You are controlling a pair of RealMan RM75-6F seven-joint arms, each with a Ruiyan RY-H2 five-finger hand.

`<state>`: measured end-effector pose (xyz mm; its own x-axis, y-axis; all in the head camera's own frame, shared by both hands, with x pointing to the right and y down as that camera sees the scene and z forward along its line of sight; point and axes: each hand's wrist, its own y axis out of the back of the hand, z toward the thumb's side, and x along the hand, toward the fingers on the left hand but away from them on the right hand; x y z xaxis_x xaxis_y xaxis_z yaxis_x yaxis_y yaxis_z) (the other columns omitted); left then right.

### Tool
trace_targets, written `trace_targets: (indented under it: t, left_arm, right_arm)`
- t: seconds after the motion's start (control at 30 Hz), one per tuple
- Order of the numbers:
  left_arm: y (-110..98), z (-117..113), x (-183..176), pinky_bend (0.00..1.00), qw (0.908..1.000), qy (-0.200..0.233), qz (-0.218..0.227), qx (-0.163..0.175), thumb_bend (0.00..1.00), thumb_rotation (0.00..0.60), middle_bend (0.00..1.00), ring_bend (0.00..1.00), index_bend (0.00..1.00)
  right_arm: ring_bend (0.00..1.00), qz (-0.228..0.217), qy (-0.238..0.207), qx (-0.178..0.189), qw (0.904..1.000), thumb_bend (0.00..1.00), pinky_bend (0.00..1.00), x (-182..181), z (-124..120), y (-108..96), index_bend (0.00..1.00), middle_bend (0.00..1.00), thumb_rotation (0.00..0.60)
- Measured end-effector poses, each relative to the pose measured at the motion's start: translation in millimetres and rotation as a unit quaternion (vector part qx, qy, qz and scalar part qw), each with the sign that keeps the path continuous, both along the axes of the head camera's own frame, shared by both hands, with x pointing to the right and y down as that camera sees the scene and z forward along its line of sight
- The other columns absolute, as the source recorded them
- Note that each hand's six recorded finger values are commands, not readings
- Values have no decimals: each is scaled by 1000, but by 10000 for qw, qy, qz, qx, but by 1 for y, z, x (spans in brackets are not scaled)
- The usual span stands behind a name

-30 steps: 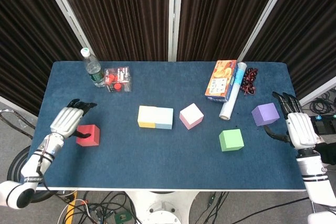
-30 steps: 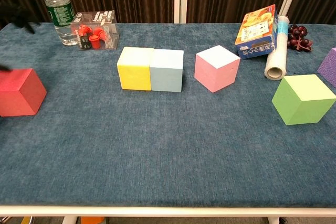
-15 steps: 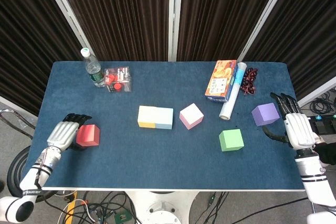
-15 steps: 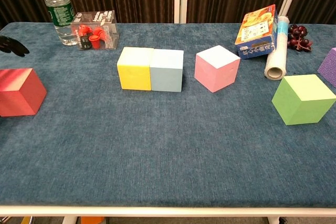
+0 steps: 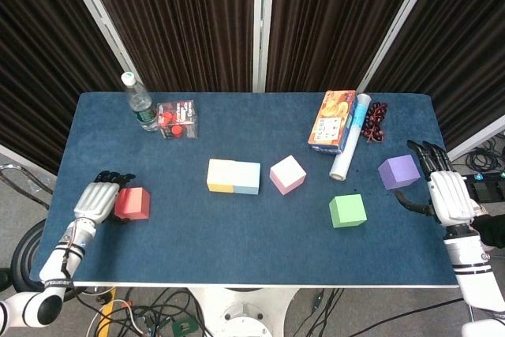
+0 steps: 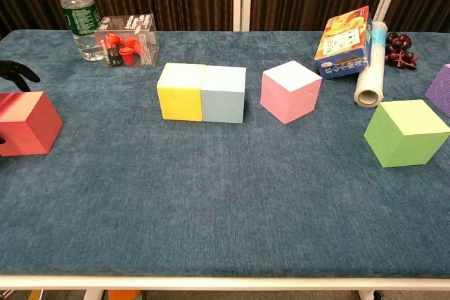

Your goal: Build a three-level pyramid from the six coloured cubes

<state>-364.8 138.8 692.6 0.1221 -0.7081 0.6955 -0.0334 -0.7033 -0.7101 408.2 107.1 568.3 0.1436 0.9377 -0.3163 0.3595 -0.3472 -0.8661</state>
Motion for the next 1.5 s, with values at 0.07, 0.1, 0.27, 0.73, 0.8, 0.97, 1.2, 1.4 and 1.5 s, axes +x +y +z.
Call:
trace_targets:
  t: [0.07, 0.1, 0.27, 0.73, 0.8, 0.97, 1.2, 1.4, 1.5]
  left_arm:
    - [-2, 2, 2, 142, 10000, 4, 20, 54, 80, 600, 410, 255, 254]
    - [-3, 3, 3, 150, 9999, 9, 42, 90, 96, 600, 434, 266, 271]
    - [-14, -2, 13, 150, 9993, 94, 283, 222, 113, 600, 457, 290, 278]
    - [-87, -28, 96, 145, 9837, 676, 1486, 750, 102, 600, 455, 290, 276]
    - [-95, -25, 106, 145, 9821, 681, 1588, 744, 102, 600, 453, 290, 273]
    - [-107, -12, 125, 145, 9811, 660, 1698, 658, 102, 600, 453, 290, 266]
    - [-114, 7, 138, 145, 9834, 554, 1665, 470, 102, 600, 453, 290, 264]
    - [-116, 17, 141, 145, 9865, 539, 1518, 296, 102, 600, 453, 290, 261]
    - [-115, 21, 144, 145, 9875, 559, 1454, 218, 102, 600, 453, 290, 260]
  right_arm:
    - [0, -4, -13, 9, 10000, 207, 0, -1, 0, 0, 0, 118, 600]
    - [0, -2, -16, 15, 10000, 207, 0, -1, 0, 0, 0, 118, 600]
    - [0, -11, -30, 55, 10000, 207, 0, -2, -3, 0, 0, 118, 600]
    - [0, 11, -23, 76, 10000, 207, 0, -3, -8, 6, 0, 118, 600]
    - [0, 20, -23, 72, 10000, 207, 0, -2, -8, 7, 0, 118, 600]
    - [0, 43, -16, 80, 10000, 207, 0, -1, -9, 9, 0, 118, 600]
    - [0, 74, 5, 51, 10000, 206, 0, 2, -8, 10, 0, 118, 600]
    - [0, 82, 16, 33, 10000, 207, 0, 3, -7, 9, 0, 118, 600]
    - [0, 88, 22, 28, 10000, 207, 0, 4, -7, 9, 0, 118, 600]
